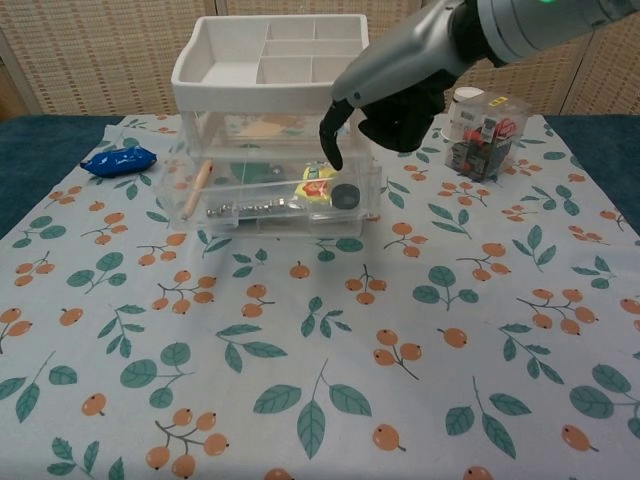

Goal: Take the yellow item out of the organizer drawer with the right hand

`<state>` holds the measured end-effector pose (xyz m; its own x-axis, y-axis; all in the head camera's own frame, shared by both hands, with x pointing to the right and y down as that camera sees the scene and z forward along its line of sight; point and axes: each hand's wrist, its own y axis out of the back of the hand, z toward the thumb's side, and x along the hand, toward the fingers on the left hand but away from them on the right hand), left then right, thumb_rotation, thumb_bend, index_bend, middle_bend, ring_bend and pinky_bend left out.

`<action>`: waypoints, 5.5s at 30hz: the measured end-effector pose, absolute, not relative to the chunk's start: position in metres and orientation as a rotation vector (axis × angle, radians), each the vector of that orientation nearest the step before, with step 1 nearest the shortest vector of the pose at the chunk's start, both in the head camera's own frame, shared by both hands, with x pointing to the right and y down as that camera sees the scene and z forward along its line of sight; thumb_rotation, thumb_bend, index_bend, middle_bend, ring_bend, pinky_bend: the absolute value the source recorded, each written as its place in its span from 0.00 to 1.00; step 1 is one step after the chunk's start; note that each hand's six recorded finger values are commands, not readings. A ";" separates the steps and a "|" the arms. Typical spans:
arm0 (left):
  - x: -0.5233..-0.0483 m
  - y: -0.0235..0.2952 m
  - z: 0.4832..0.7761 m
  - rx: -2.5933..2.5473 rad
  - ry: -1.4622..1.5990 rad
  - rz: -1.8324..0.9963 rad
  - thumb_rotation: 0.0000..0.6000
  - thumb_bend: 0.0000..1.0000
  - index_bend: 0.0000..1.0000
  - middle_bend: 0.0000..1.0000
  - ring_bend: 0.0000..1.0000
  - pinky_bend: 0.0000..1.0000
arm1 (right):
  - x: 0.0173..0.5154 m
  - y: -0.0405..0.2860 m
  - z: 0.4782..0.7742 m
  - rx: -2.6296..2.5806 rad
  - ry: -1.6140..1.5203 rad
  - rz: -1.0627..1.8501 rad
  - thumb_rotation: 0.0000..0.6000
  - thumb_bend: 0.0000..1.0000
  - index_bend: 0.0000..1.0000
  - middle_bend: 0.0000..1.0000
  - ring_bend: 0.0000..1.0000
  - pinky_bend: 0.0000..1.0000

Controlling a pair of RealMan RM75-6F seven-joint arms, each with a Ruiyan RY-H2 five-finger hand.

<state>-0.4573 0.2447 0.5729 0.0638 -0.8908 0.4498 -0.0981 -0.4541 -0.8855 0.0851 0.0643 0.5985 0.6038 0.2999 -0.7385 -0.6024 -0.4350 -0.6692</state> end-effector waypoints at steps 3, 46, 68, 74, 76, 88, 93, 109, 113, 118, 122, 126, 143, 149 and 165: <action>-0.458 0.245 0.574 -1.651 1.001 -1.467 1.00 0.22 0.15 0.18 0.16 0.10 | 0.083 0.064 0.601 -1.741 0.258 1.042 1.00 1.00 0.30 1.00 1.00 1.00; -0.471 0.247 0.576 -1.623 1.016 -1.510 1.00 0.22 0.15 0.18 0.16 0.10 | 0.028 0.060 0.607 -1.707 0.288 1.008 1.00 1.00 0.32 1.00 1.00 1.00; -0.475 0.248 0.577 -1.612 1.024 -1.520 1.00 0.22 0.14 0.18 0.16 0.10 | 0.022 0.063 0.613 -1.694 0.323 1.023 1.00 1.00 0.32 1.00 1.00 1.00; -0.478 0.249 0.576 -1.608 1.028 -1.526 1.00 0.22 0.14 0.18 0.16 0.10 | 0.012 0.063 0.608 -1.707 0.308 0.996 1.00 1.00 0.32 1.00 1.00 1.00; -0.479 0.249 0.576 -1.606 1.030 -1.527 1.00 0.22 0.14 0.18 0.16 0.10 | 0.012 0.061 0.604 -1.707 0.291 0.990 1.00 1.00 0.32 1.00 1.00 1.00; -0.475 0.250 0.576 -1.616 1.029 -1.512 1.00 0.22 0.14 0.18 0.16 0.10 | 0.010 0.044 0.571 -1.660 0.098 0.875 1.00 0.23 0.26 0.87 0.91 1.00; -0.478 0.251 0.574 -1.608 1.039 -1.517 1.00 0.22 0.14 0.18 0.16 0.10 | -0.002 0.046 0.572 -1.627 0.038 0.775 1.00 0.06 0.21 0.88 0.94 1.00; -0.480 0.252 0.575 -1.608 1.036 -1.523 1.00 0.22 0.14 0.18 0.16 0.10 | -0.004 0.044 0.576 -1.678 -0.063 0.755 1.00 0.01 0.18 0.94 0.99 1.00; -0.479 0.252 0.575 -1.609 1.033 -1.522 1.00 0.22 0.14 0.18 0.16 0.10 | -0.007 0.042 0.576 -1.654 -0.062 0.739 1.00 0.01 0.18 0.98 1.00 1.00; -0.479 0.252 0.574 -1.606 1.036 -1.521 1.00 0.22 0.14 0.18 0.16 0.10 | -0.013 0.049 0.585 -1.642 0.002 0.721 1.00 0.01 0.21 1.00 1.00 1.00; -0.480 0.253 0.574 -1.605 1.034 -1.529 1.00 0.22 0.14 0.18 0.16 0.10 | -0.018 0.054 0.594 -1.635 0.060 0.717 1.00 0.01 0.25 1.00 1.00 1.00; -0.482 0.253 0.574 -1.603 1.038 -1.533 1.00 0.22 0.14 0.18 0.16 0.10 | -0.022 0.056 0.603 -1.619 0.103 0.725 1.00 0.01 0.29 1.00 1.00 1.00; -0.485 0.254 0.573 -1.597 1.046 -1.539 1.00 0.22 0.14 0.18 0.16 0.10 | -0.023 0.063 0.622 -1.597 0.191 0.760 1.00 0.01 0.32 1.00 1.00 1.00; -0.484 0.254 0.573 -1.598 1.044 -1.537 1.00 0.22 0.14 0.18 0.16 0.10 | -0.022 0.065 0.627 -1.594 0.205 0.766 1.00 0.01 0.33 1.00 1.00 1.00; -0.487 0.255 0.574 -1.594 1.044 -1.547 1.00 0.22 0.14 0.18 0.16 0.10 | -0.024 0.068 0.634 -1.595 0.214 0.768 1.00 0.01 0.36 1.00 1.00 1.00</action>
<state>-0.4868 0.2552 0.5738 -0.0254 -0.8898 0.4557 -0.0901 -0.4519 -0.8875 -0.0239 0.0679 0.6337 0.7579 0.2911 -0.5838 -0.5510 -0.1935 -0.8118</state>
